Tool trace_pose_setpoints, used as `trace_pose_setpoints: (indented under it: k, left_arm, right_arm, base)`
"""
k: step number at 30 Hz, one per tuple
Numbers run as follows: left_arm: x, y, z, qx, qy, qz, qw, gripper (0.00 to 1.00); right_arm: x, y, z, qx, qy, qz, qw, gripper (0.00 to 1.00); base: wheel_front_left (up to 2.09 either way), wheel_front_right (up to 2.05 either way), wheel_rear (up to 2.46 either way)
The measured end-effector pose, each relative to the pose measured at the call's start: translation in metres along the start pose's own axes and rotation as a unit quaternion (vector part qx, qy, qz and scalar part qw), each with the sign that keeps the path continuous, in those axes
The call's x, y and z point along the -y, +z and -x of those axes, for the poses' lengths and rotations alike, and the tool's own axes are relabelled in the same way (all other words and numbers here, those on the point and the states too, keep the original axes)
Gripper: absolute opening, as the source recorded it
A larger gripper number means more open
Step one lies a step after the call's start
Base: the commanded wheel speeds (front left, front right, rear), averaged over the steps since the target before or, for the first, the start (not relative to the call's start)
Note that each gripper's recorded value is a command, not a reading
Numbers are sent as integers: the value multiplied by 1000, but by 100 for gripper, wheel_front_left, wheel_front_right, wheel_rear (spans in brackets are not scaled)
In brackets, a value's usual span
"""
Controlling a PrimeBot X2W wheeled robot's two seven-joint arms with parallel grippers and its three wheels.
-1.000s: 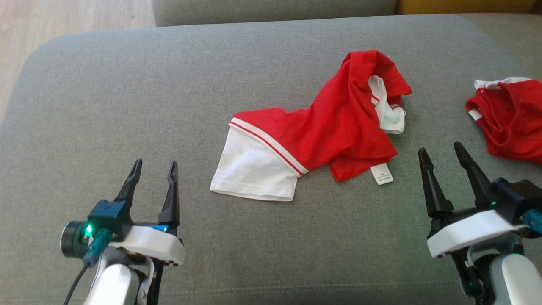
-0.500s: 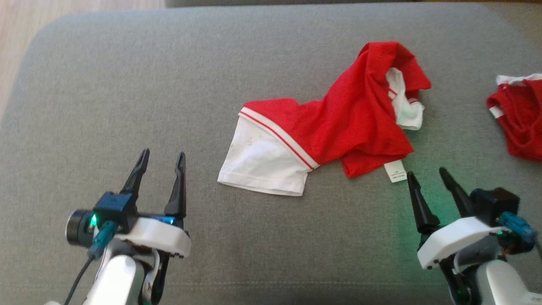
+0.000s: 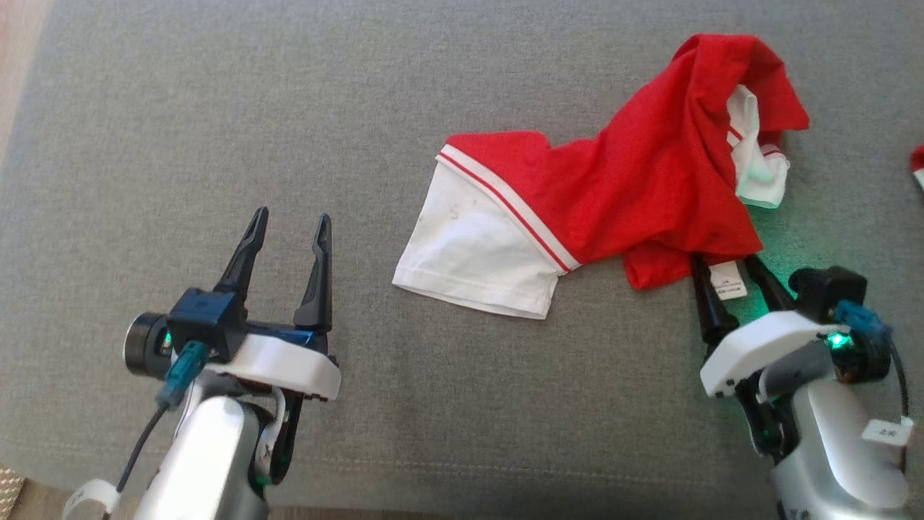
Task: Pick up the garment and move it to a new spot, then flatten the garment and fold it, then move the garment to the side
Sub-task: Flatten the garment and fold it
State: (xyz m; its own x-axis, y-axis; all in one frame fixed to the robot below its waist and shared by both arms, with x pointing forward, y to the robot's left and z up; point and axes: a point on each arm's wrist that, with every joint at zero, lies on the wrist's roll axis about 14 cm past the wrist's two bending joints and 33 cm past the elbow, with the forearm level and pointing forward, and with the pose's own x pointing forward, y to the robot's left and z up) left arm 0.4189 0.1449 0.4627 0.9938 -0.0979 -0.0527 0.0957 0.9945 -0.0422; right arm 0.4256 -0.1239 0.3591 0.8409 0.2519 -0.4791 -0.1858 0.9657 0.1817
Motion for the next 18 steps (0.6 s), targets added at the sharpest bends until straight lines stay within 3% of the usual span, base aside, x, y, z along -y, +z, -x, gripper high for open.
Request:
trace_pose_setpoints:
  k: [3,10,18]
  left_arm:
    - [-1,-2,-2,-1,0,-1,1000,100]
    - [3,-5,-4,-4,-5,1,1000,100]
    - [9,0,-6,4,-12,4,1000,100]
  right_arm:
    - [0,4,-7,7,1,-6,1000,0]
    - [14,12,-4,28,-19,-8,999,0]
    - [65,61,21,72,-72,95,990,0]
  base:
    - [0,0,0]
    - [0,0,0]
    - [0,0,0]
